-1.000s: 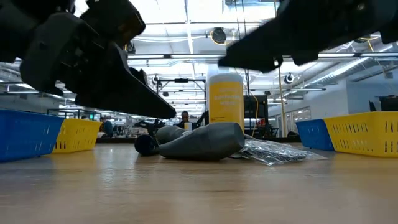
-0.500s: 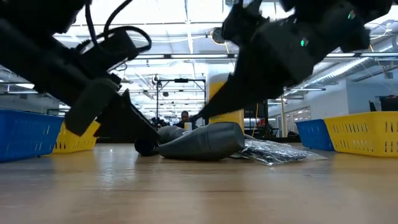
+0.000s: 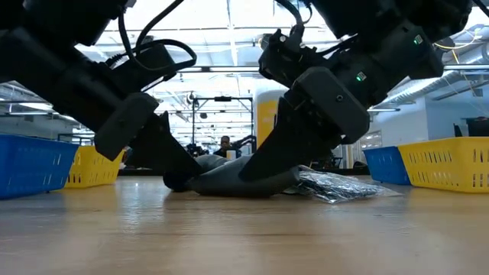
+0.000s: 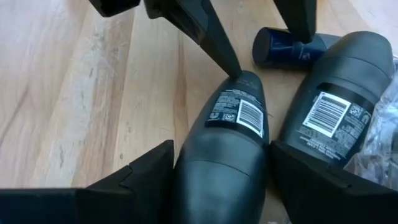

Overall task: Pick & Place Travel size toiletries
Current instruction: Put the bottom black deodorant into the right blue bin

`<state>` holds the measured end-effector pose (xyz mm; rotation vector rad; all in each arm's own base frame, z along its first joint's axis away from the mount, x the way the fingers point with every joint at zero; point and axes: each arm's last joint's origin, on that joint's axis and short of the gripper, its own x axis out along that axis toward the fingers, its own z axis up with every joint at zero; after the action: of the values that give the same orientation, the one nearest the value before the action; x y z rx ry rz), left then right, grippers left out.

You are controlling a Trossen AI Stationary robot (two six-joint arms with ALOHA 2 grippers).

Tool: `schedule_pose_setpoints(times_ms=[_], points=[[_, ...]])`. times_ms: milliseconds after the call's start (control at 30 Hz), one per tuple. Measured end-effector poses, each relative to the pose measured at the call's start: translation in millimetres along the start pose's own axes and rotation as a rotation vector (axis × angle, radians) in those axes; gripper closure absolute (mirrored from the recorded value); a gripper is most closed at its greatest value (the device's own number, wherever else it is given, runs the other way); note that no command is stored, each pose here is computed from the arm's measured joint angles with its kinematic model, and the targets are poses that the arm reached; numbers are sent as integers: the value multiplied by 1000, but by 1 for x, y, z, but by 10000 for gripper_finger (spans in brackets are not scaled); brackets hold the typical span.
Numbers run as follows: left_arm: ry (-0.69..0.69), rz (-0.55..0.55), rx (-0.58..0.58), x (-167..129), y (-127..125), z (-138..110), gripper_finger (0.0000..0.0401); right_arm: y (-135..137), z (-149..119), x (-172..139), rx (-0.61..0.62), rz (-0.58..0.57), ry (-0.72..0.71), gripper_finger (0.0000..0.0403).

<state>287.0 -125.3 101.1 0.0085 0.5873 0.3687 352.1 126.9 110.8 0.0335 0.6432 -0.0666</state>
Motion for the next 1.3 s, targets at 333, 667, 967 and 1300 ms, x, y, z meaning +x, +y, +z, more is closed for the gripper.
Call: schedule_pose_setpoints(times_ms=[333,667,967,1300], points=[[3,0,-28,0,0,0,135,6,6,-24,-35,20,69,200],[2,1,-36,0,0,0,135,-6,28,-122,-70,-129,189,201],[1,1,-44,0,0,0,135,-88,19,-209,64,-490,517,199],[1,1,-45,0,0,0,135,-126,-22,-194,-12,-326,747,198]])
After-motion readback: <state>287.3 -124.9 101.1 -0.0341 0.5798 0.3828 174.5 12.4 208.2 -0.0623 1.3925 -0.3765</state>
